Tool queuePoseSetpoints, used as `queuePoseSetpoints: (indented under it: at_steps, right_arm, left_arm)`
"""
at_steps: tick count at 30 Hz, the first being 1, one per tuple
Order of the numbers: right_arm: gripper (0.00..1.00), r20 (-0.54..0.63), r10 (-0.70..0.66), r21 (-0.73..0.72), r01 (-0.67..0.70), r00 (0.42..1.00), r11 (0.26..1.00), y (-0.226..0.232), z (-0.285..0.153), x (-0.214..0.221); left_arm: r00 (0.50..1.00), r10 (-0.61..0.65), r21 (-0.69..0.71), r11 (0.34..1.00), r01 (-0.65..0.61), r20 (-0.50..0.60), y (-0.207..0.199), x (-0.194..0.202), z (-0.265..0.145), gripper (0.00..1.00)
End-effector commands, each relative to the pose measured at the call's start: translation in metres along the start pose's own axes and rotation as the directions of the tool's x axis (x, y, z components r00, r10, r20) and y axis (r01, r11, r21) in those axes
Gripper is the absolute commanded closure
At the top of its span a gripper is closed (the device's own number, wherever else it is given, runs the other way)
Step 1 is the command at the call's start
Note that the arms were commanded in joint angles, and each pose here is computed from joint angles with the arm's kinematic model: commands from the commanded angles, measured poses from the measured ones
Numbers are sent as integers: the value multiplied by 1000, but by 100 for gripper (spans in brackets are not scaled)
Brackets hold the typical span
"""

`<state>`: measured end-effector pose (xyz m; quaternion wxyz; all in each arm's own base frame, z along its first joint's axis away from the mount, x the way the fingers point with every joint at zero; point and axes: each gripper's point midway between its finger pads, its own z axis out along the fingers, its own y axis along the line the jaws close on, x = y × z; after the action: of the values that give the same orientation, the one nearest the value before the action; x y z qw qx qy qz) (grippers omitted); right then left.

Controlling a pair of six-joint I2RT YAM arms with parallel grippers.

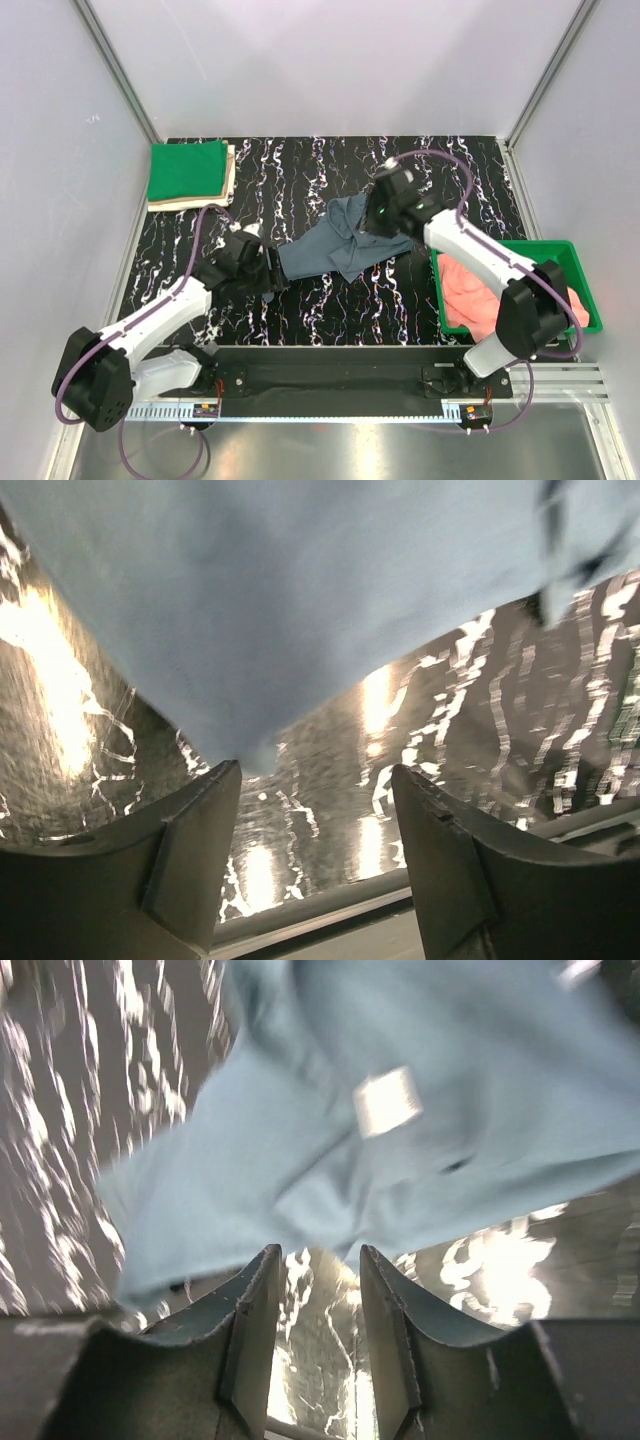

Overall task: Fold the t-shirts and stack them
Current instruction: Flatten the tshirt out

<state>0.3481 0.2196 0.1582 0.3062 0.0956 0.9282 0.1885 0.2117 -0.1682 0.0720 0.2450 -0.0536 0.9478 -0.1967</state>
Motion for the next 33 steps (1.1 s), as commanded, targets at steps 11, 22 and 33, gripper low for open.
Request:
queuePoseSetpoints:
  at_steps: [11, 22, 33]
  right_arm:
    - [54, -55, 219, 154, -208, 974, 966, -16, 62, 99]
    - [82, 17, 190, 188, -190, 982, 964, -17, 90, 83]
    - [100, 251, 124, 240, -186, 960, 953, -60, -6, -22]
  left_arm:
    - [999, -33, 49, 998, 32, 28, -6, -25, 7, 31]
    - [998, -55, 43, 998, 55, -2, -3, -20, 32, 65]
    - [992, -4, -72, 997, 13, 128, 16, -43, 5, 100]
